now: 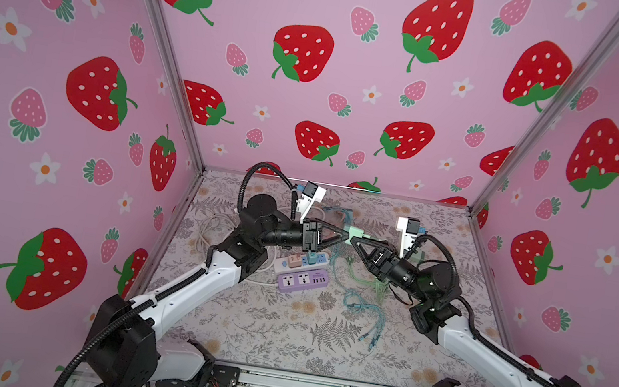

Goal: Insert the plug

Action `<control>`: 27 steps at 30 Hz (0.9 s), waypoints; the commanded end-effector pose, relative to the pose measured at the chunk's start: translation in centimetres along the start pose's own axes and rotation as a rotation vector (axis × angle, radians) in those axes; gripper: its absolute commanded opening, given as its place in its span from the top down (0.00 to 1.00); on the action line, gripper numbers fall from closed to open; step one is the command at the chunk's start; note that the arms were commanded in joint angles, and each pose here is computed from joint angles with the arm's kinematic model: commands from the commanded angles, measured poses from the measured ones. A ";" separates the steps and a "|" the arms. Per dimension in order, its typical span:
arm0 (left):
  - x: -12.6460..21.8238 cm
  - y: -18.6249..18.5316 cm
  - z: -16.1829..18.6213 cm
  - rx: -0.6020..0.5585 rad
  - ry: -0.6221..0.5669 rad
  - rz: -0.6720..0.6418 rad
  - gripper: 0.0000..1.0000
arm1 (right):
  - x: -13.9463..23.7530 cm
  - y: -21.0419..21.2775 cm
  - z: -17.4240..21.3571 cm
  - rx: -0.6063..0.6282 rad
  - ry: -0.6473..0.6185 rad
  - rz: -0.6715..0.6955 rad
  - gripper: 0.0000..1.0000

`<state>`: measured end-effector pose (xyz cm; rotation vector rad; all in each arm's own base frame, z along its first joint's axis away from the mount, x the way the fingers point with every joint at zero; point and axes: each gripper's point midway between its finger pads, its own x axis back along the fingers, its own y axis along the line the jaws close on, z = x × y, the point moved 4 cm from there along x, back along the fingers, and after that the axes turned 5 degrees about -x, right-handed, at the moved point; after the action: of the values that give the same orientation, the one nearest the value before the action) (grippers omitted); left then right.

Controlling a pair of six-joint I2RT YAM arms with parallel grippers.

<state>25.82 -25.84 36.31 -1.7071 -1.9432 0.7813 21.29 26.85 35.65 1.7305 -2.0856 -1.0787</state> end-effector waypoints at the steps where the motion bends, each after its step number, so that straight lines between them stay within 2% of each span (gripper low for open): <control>1: 1.2 -0.1 0.2 0.037 -0.002 -0.022 0.48 | -0.3 0.5 -1.3 0.138 0.022 0.042 0.99; 5: 2.9 0.3 0.2 0.043 -0.034 -0.065 0.35 | -0.6 -0.3 -2.2 0.181 0.061 0.090 1.00; 7: 3.8 0.4 0.3 0.047 -0.048 -0.086 0.32 | -0.7 -0.7 -2.7 0.198 0.077 0.107 1.00; 12: 6.1 0.8 0.7 0.051 -0.073 -0.169 0.30 | -1.5 -1.7 -4.3 0.263 0.143 0.177 1.00; 17: 9.0 1.5 1.5 0.057 -0.089 -0.313 0.29 | -2.4 -1.2 -6.5 0.365 0.206 0.245 1.00; 27: 14.1 4.5 2.9 0.165 -0.149 -0.576 0.29 | -3.2 0.2 -8.7 0.476 0.338 0.317 1.00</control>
<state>25.39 -12.91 32.59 -1.0585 -2.2571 0.8410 27.33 26.64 43.64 1.5651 -2.4130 -0.3332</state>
